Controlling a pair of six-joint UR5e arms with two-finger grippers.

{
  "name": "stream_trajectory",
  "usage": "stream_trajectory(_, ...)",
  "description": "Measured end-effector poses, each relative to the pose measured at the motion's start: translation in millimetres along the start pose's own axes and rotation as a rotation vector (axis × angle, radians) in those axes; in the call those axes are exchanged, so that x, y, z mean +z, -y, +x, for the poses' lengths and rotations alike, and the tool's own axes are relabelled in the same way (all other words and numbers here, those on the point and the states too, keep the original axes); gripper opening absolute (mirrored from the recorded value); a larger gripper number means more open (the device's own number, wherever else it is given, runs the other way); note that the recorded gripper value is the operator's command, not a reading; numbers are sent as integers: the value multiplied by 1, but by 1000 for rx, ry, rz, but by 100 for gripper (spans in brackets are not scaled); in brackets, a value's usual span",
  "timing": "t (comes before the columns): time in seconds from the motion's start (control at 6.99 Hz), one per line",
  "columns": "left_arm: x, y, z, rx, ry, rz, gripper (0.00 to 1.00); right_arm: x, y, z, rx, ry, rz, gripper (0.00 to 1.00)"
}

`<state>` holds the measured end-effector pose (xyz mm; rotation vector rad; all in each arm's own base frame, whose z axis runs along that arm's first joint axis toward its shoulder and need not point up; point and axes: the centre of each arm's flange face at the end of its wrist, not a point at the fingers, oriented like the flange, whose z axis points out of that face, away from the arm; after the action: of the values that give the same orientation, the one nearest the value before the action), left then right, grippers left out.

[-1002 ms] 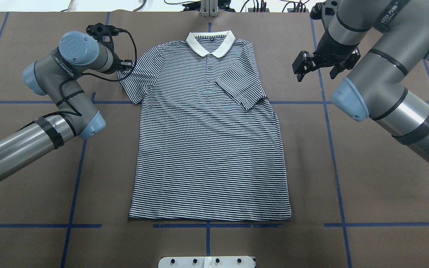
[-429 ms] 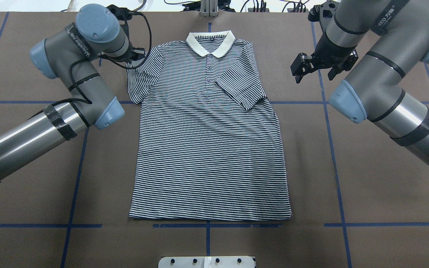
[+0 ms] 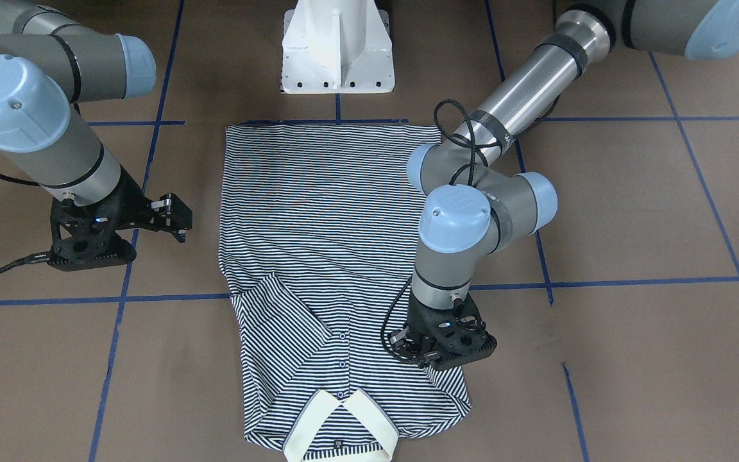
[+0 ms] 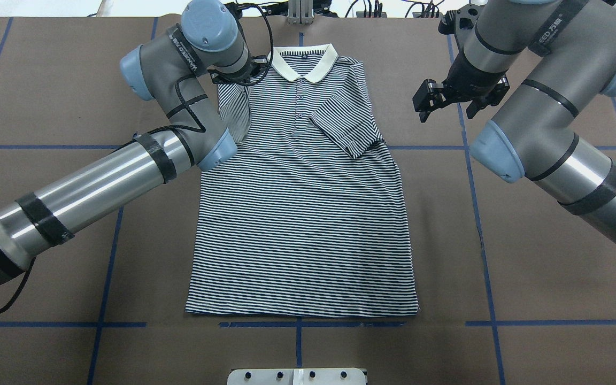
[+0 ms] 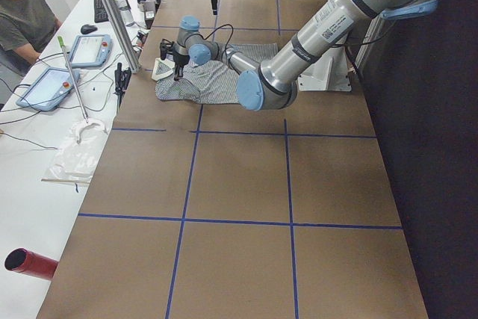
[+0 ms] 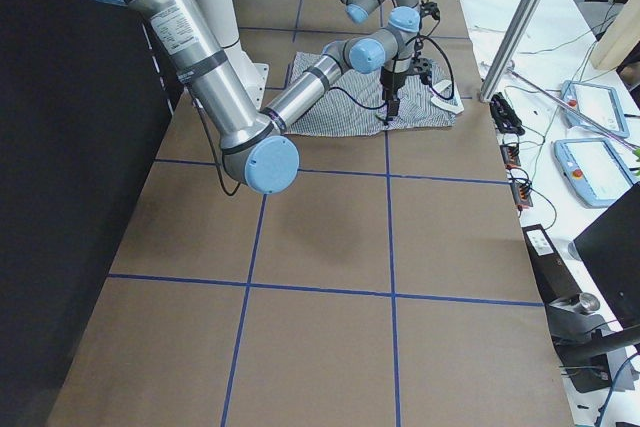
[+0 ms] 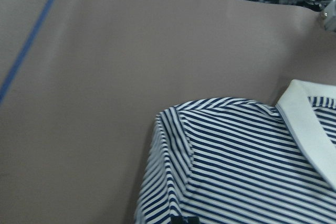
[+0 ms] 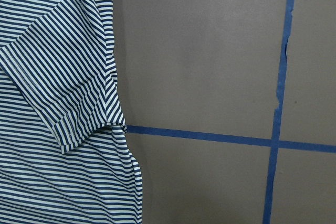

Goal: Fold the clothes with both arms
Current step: 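Grasp the sleeve nearest the left gripper and fold it across the chest, then move the right gripper to the near hem corner while the left releases the sleeve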

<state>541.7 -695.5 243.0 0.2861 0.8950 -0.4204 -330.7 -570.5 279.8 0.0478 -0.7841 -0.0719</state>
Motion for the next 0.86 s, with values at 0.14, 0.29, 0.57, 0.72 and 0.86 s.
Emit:
stream_trajectory(0.14,6,-3,7,-2,-40,5,99,2,-1,-2,3,0,-3,100)
stream_trajectory(0.29,6,-9,13,12,-75,6,100,4,-2,-3,4,-1,-5,100)
stream_trajectory(0.57,-2,-14,20,47,-121,9,100,6,-3,-5,4,-5,-6,100)
stream_trajectory(0.72,-10,-17,16,63,-137,-1,100,8,-5,-8,5,-4,-8,100)
stream_trajectory(0.86,-22,-26,1,87,-141,-34,100,14,-13,-19,24,-6,-7,100)
